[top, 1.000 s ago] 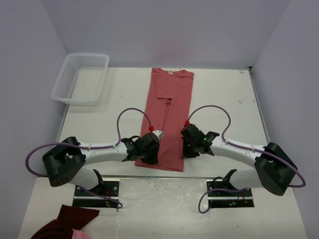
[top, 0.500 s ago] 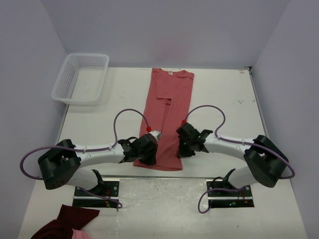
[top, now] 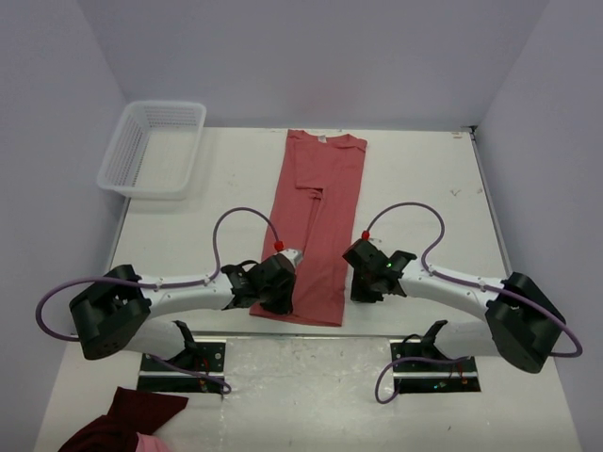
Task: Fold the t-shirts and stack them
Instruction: Rotate the tshirt 90 degrees
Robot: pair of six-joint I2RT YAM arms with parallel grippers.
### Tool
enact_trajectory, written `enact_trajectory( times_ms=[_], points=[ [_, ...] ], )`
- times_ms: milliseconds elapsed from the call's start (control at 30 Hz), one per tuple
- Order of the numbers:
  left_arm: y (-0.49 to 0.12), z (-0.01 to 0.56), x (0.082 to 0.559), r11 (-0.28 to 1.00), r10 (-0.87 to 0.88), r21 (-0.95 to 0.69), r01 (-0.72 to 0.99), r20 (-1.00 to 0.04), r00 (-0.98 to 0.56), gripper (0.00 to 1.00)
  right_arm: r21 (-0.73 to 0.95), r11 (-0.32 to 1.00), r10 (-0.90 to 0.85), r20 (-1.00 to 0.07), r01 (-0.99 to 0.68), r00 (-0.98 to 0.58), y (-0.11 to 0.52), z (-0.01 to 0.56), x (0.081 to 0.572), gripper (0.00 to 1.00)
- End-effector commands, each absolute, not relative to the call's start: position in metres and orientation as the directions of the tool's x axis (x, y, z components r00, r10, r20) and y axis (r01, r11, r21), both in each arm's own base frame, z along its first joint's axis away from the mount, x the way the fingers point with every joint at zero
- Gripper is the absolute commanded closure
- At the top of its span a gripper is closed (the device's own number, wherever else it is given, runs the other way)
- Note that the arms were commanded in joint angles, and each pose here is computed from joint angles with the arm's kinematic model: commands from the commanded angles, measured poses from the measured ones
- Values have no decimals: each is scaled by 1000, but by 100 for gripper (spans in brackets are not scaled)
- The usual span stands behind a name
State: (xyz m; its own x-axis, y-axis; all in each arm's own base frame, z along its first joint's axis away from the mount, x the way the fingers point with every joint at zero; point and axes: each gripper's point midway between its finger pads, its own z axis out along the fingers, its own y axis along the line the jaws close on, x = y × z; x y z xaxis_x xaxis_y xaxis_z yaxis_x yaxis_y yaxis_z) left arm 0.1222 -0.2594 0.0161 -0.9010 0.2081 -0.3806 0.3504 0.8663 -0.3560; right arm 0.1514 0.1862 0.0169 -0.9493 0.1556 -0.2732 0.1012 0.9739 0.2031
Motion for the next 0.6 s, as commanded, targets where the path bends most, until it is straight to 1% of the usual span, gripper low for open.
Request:
enact_trajectory(
  times_ms=[0,100,233,267,300,367,400,433,500,567],
  points=[
    [-249,1,113,879,237,-325,349,-338,-911,100,178,975,179,-294,130,-939,176,21,147,100],
    [-248,-3,110,877,247,-324,355,-329,-911,100,206,974,160,-308,98,-938,183,28,143,100],
    [-253,5,109,857,250,-352,376,-354,-901,99,238,970,128,-336,48,-933,193,40,143,100],
    [-255,11,109,851,244,-362,381,-370,-896,96,246,969,122,-345,36,-931,196,44,144,100],
    [-256,14,109,847,243,-367,385,-378,-893,87,245,969,122,-349,35,-929,196,46,145,100],
    [-257,21,109,846,226,-373,381,-398,-889,79,245,969,116,-361,25,-925,198,51,148,100],
    [-258,24,109,846,220,-376,379,-400,-890,72,241,970,115,-366,25,-923,198,52,149,100],
    [-258,27,107,852,211,-376,365,-392,-896,68,244,970,114,-369,22,-922,199,53,150,100],
    [-263,37,102,846,212,-376,378,-413,-886,62,243,970,111,-372,19,-922,199,54,150,100],
    [-272,53,98,842,205,-379,383,-431,-879,58,248,969,104,-371,10,-923,202,53,151,100]
  ],
)
